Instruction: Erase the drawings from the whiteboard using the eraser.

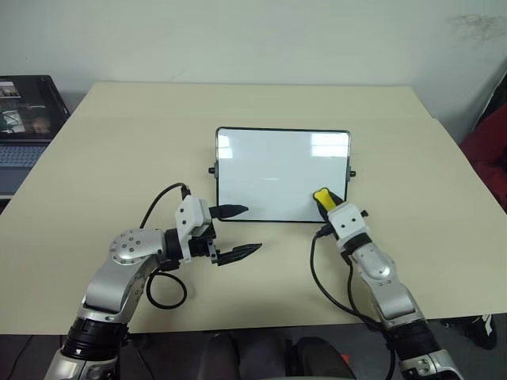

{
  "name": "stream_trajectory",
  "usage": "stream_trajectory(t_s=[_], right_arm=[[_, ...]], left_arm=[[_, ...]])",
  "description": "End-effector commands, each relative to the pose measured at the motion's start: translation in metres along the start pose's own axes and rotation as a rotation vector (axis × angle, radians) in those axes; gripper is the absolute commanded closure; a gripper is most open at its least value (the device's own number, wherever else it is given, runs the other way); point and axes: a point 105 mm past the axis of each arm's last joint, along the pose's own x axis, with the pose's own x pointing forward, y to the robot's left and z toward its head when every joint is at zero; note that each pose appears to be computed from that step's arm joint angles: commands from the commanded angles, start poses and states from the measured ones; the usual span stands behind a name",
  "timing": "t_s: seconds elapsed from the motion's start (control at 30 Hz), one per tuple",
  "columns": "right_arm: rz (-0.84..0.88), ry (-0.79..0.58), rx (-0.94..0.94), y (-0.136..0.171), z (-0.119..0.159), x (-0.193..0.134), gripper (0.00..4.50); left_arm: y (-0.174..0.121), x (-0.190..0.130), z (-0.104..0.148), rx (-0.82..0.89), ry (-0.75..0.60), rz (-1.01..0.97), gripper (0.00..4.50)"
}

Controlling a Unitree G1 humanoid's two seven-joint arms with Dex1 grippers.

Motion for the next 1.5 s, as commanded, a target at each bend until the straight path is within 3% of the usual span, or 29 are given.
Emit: stream_trajectory(t_s=[0.03,0.2,0.3,0.43,0.57,0.73,0.93,1.2,1.3,1.5], right_arm=[[0.047,0.031,0.020,0.017,-0.004,0.003,3.52],[0.066,-0.090,0.061,0.016,0.040,0.004,3.52],[0.002,-0.224,0.045,-0.014,0.089,0.005,3.52],[-0.089,-0.245,-0.037,-0.053,0.104,0.016,3.52],[-0.120,-0.216,-0.076,-0.074,0.099,0.029,3.52],[-0.078,-0.148,-0.084,-0.066,0.075,0.042,3.52],[0.017,-0.107,-0.023,-0.025,0.055,0.044,3.52],[0.228,-0.098,0.013,0.037,0.055,0.033,3.52],[0.196,-0.175,0.015,0.028,0.081,0.033,3.52],[0.058,-0.213,0.041,-0.027,0.114,0.014,3.52]], left_arm=[[0.002,0.000,0.008,0.034,-0.027,-0.004,0.00],[0.003,0.000,0.006,0.035,-0.028,0.001,0.00],[0.002,0.000,0.006,0.035,-0.029,0.004,0.00],[0.001,0.001,0.005,0.034,-0.029,0.001,0.00],[0.001,0.002,0.004,0.033,-0.029,-0.002,0.00],[0.000,0.000,0.003,0.033,-0.029,0.002,0.00],[0.000,-0.002,0.000,0.032,-0.028,0.011,0.00],[0.001,-0.005,-0.003,0.027,-0.024,0.012,0.00],[0.001,-0.004,-0.004,0.024,-0.031,0.012,0.00],[0.002,0.002,0.000,0.016,-0.067,0.021,0.00]])
